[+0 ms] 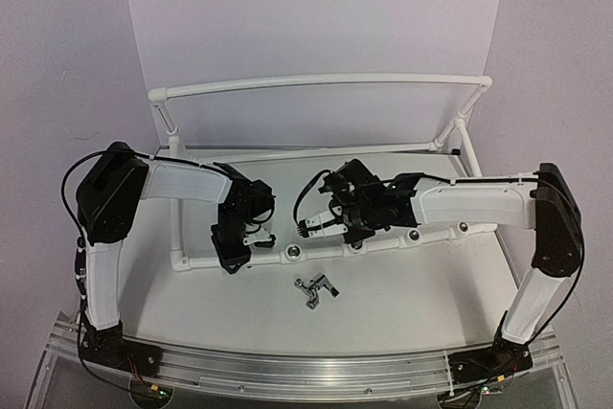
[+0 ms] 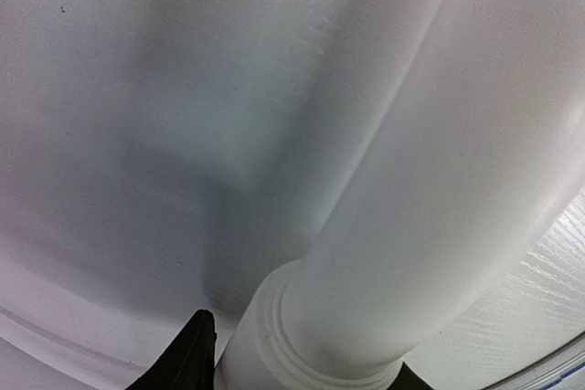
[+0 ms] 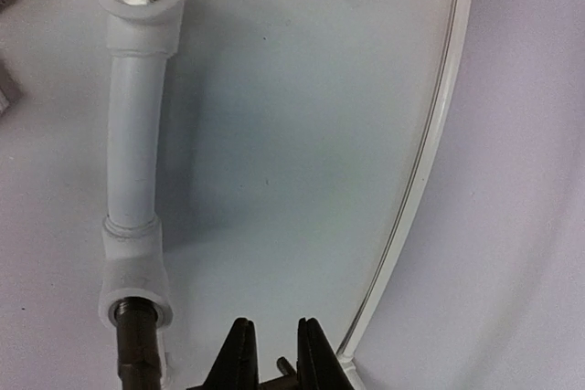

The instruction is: Install the water faucets

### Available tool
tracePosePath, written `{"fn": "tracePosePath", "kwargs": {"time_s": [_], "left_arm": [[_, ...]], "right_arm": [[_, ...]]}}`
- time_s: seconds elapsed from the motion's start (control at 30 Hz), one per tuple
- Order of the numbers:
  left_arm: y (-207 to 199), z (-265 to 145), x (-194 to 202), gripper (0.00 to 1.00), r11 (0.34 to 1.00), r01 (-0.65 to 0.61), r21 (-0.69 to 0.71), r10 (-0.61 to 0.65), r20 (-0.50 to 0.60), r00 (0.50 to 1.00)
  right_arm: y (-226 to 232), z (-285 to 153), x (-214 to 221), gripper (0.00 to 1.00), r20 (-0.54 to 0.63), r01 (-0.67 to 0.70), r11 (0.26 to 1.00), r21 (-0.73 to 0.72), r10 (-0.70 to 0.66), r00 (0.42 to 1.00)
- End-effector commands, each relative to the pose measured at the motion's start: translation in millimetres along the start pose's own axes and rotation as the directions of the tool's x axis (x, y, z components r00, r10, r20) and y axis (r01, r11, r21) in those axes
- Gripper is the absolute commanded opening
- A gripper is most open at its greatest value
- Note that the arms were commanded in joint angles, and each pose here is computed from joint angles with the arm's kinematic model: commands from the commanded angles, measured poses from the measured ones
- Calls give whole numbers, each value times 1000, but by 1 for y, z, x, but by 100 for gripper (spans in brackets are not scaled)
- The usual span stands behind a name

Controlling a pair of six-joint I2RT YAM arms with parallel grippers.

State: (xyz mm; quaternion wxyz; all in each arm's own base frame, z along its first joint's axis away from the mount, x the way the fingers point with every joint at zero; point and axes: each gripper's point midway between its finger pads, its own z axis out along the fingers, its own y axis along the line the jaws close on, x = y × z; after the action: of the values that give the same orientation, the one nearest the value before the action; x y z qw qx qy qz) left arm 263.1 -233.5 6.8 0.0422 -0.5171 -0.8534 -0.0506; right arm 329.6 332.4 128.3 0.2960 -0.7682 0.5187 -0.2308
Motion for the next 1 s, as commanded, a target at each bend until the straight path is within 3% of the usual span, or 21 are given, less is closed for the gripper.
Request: {"fn": "tracePosePath", "kwargs": {"time_s": [0.0, 0.4, 0.77, 0.97], "left_arm": [[-13, 8, -38, 14, 957, 231, 178, -256, 133, 957], [-11, 7, -39, 13, 956, 232, 178, -256, 132, 957], [-9, 6, -43, 14, 957, 228, 178, -253, 132, 958], [-10, 7, -42, 14, 957, 228, 178, -252, 127, 959]], "right_arm": [[-35, -5, 19, 14, -43, -37, 996, 84, 41, 998], [-9, -9, 70, 9, -125, -10, 1000, 8, 11, 992], [34, -30, 71, 15, -59, 15, 981, -195, -27, 998], [-11, -35, 52, 16, -7, -82, 989, -122, 82, 997]]}}
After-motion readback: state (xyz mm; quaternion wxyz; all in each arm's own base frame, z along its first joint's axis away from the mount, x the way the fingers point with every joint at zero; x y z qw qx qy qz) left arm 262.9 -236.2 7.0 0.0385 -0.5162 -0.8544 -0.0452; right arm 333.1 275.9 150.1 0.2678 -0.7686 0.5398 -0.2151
